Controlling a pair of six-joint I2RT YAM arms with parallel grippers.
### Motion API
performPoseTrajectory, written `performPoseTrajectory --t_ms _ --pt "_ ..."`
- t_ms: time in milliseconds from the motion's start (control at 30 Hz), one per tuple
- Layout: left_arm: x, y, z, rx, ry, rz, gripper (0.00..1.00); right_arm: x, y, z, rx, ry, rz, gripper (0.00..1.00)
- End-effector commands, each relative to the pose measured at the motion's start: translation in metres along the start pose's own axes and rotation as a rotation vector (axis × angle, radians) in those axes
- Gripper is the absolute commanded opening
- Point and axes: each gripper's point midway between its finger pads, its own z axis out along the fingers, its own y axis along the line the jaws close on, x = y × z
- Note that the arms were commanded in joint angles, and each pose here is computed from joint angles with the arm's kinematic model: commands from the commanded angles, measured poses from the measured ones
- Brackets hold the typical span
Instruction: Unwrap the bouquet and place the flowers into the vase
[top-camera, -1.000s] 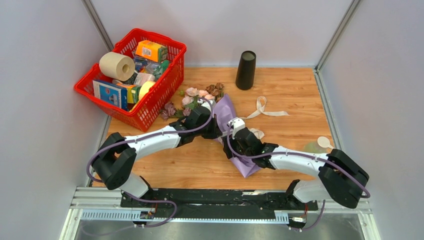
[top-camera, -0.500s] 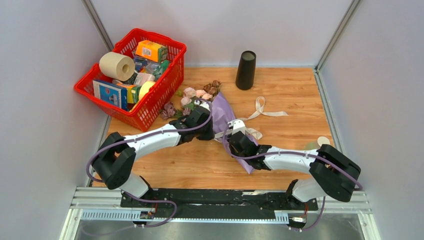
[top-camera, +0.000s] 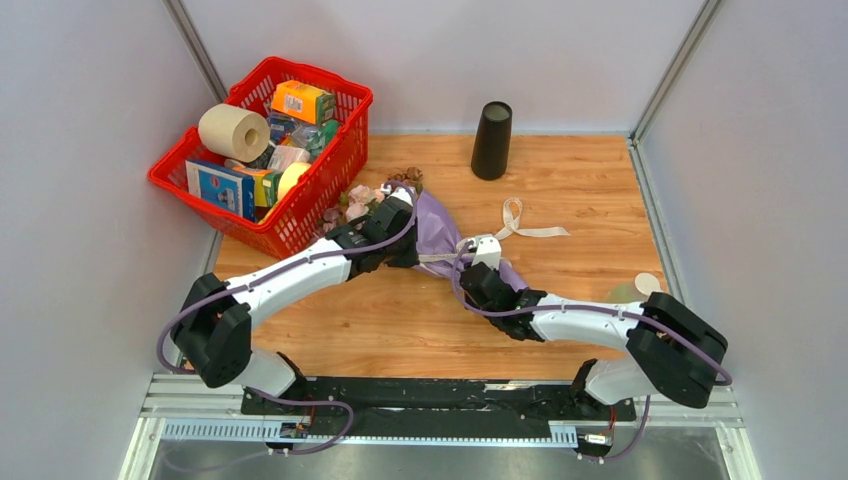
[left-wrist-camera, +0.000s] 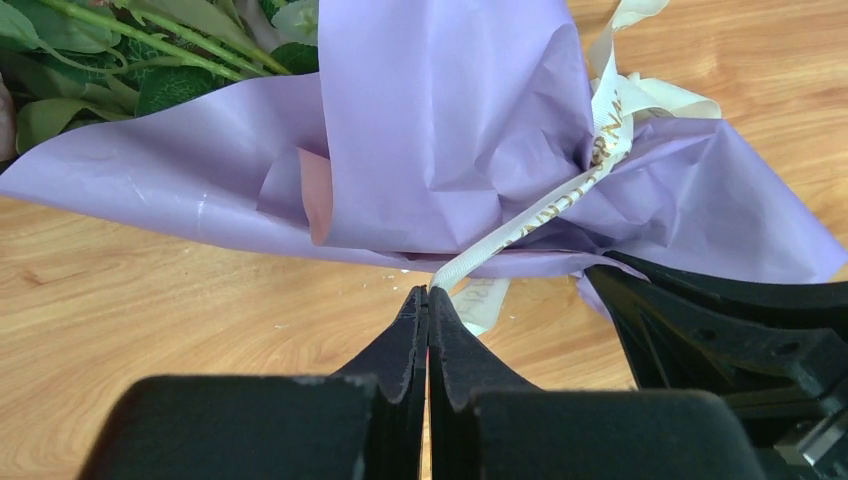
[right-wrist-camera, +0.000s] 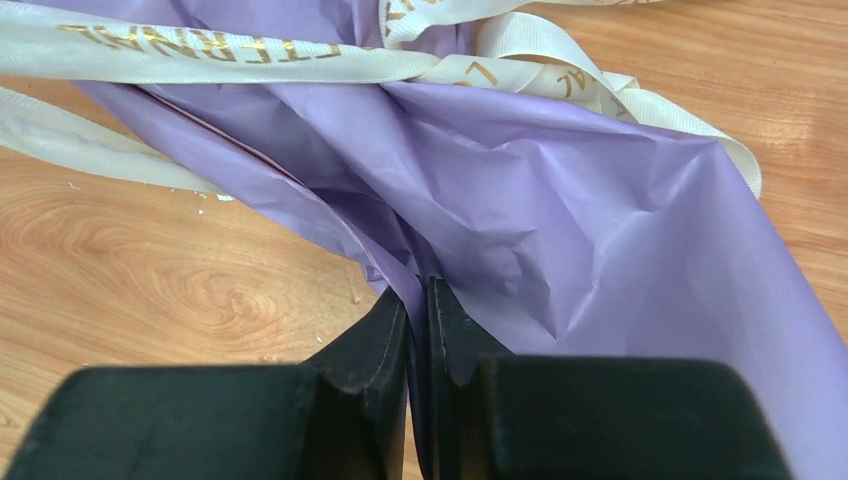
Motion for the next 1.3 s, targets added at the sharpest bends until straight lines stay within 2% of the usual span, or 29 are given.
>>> performPoseTrajectory --t_ms 0,100,133,233,300,333,400,533,700,967,1167,1267 --pt "-0.024 0.003 -0.024 0.000 -0.065 0.037 0.00 0.009 -0.025 -0.004 0.100 0.014 0.004 0.12" --pt "-0.014 0.002 -0.021 0.033 -0.054 0.031 0.00 0.005 -0.019 -0.006 0.075 0.014 0.021 0.13" --pt "-0.007 -0.006 -0.022 0.089 -0.026 0.037 0.00 0.004 -0.015 -0.007 0.055 0.019 0.025 0.15" --pt "0.018 -0.015 -0.016 0.202 0.014 0.046 0.00 -0.008 0.005 -0.018 -0.041 0.032 0.040 0.28" --pt "0.024 -0.014 -0.017 0.217 0.016 0.045 0.13 -0.025 0.017 -0.030 -0.101 0.015 0.052 0.38" --pt "0.020 -0.017 -0.019 0.235 -0.002 0.052 0.26 -0.038 0.021 -0.037 -0.124 -0.010 0.060 0.41" --pt "0.014 -0.023 -0.025 0.270 -0.026 0.086 0.39 -0.060 0.025 -0.048 -0.152 -0.055 0.063 0.44" --pt "-0.004 -0.042 -0.033 0.343 -0.055 0.182 0.48 -0.103 0.014 -0.058 -0.150 -0.142 0.112 0.47" --pt "-0.020 -0.072 -0.028 0.444 -0.060 0.236 0.54 -0.126 -0.019 -0.055 -0.118 -0.172 0.197 0.47" --pt "-0.006 -0.093 0.029 0.453 0.025 0.293 0.57 -0.137 -0.064 -0.033 -0.080 -0.144 0.304 0.47" --pt "0.010 -0.100 0.053 0.453 0.058 0.322 0.57 -0.137 -0.072 -0.008 -0.104 -0.098 0.352 0.50" --pt "0.017 -0.102 0.058 0.465 0.062 0.319 0.56 -0.132 -0.062 0.009 -0.151 -0.052 0.367 0.50"
